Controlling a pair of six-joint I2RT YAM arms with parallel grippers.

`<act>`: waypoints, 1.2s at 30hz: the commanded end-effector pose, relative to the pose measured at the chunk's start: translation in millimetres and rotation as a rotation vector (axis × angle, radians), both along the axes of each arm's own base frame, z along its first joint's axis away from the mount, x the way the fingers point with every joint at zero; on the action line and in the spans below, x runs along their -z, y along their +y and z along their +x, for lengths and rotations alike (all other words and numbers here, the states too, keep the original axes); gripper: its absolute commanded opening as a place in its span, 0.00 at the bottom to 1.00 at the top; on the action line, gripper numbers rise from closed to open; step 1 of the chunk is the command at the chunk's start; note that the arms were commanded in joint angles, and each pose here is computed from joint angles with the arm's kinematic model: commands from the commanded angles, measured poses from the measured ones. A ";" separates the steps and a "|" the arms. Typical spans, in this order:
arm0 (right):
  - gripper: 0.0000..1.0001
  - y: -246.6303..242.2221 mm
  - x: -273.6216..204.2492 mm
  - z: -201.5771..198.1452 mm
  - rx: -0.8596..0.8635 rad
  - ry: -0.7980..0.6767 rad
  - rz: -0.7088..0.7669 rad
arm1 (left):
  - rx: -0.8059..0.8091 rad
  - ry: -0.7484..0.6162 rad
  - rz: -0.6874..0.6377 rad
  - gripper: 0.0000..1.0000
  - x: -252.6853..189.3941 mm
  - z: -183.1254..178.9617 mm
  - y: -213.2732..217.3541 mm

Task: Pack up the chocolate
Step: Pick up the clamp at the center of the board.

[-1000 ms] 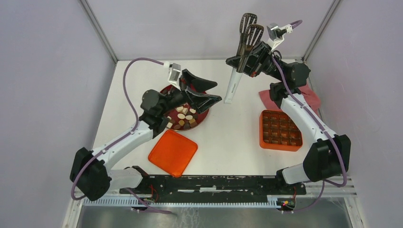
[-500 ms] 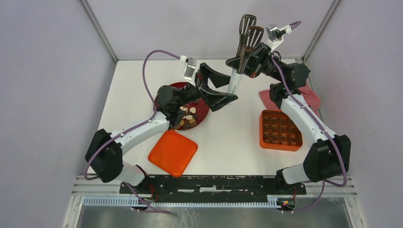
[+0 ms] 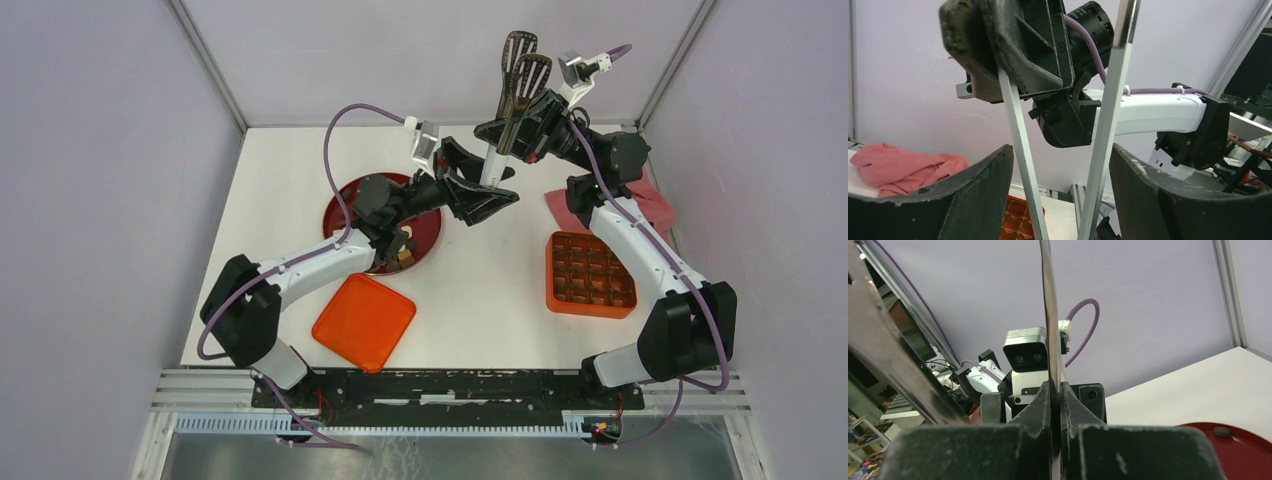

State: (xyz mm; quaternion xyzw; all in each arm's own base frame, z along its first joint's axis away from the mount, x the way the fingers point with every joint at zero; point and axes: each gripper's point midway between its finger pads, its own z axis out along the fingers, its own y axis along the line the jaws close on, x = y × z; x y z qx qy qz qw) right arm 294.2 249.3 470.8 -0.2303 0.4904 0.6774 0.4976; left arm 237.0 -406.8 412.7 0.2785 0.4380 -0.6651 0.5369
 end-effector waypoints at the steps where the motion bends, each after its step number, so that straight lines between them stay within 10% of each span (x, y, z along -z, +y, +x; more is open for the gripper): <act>1: 0.01 -3.7 -16.9 -3.5 0.030 -0.063 0.031 | -0.004 -0.032 -0.115 0.75 -32.3 -3.0 4.8; 36: 0.15 3.0 -16.4 0.9 0.055 -0.093 -0.017 | 0.069 0.000 -0.182 0.51 -39.6 -11.6 1.5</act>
